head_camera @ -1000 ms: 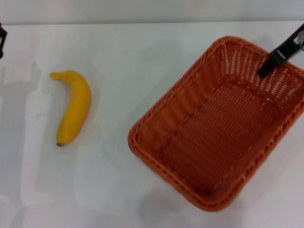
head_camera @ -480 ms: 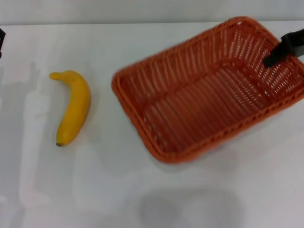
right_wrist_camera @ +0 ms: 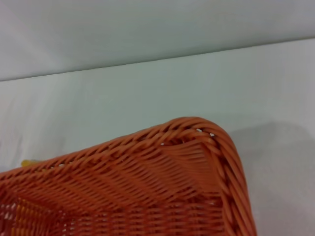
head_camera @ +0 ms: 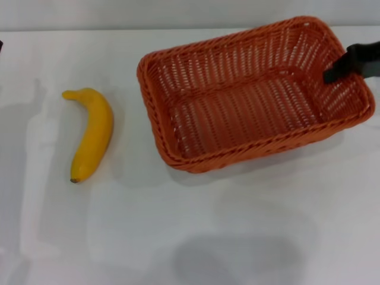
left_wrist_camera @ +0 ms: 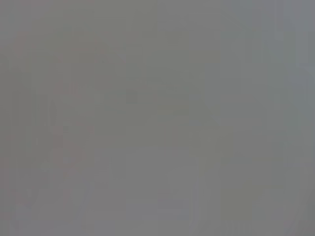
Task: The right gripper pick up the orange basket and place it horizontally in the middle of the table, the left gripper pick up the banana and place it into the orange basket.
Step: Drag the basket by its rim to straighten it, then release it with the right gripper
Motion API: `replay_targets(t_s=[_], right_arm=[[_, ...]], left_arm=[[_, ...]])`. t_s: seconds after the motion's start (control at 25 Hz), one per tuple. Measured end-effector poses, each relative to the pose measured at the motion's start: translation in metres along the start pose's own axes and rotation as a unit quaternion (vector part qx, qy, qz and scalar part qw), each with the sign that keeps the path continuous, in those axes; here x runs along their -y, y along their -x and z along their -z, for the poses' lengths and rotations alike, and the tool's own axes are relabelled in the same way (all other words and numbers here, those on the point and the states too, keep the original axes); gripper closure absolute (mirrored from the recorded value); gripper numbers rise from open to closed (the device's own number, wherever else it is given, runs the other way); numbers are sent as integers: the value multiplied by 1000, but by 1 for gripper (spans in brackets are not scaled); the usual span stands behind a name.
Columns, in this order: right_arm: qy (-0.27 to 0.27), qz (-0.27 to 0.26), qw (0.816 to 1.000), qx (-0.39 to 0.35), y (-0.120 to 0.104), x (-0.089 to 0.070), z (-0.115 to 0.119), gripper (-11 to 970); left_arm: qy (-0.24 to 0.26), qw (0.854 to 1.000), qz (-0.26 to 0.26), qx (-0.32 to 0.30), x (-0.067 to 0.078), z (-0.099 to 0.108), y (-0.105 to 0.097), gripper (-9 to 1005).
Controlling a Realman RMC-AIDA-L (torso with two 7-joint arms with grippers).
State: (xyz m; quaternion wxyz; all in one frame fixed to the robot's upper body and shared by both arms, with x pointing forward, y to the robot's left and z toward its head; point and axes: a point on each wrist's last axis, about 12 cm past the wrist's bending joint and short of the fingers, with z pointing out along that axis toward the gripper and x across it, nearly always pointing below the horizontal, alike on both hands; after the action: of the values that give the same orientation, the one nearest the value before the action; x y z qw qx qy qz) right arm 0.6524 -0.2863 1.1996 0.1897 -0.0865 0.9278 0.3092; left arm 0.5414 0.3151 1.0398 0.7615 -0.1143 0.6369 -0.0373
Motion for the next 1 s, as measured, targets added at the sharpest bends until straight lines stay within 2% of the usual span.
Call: replay_targets(t_s=[0.44,0.68,0.88,1.0], right_arm=[[13,-65,997,24,-22,8,-24,829],[28,-83,996,37,-33,8,-32,830],[28,-89,995,38,-35,9,-34,771],[40,-101,993,42,-37,7,-36,692]], left_arm=[[6,1000,-16,-2,-10,4,1,110],[8,1000,-22,-1,-13,5,2,110],[7,1000,-22,4,-13,5,3,110],[6,1000,-22,9,-13,5,4,110]])
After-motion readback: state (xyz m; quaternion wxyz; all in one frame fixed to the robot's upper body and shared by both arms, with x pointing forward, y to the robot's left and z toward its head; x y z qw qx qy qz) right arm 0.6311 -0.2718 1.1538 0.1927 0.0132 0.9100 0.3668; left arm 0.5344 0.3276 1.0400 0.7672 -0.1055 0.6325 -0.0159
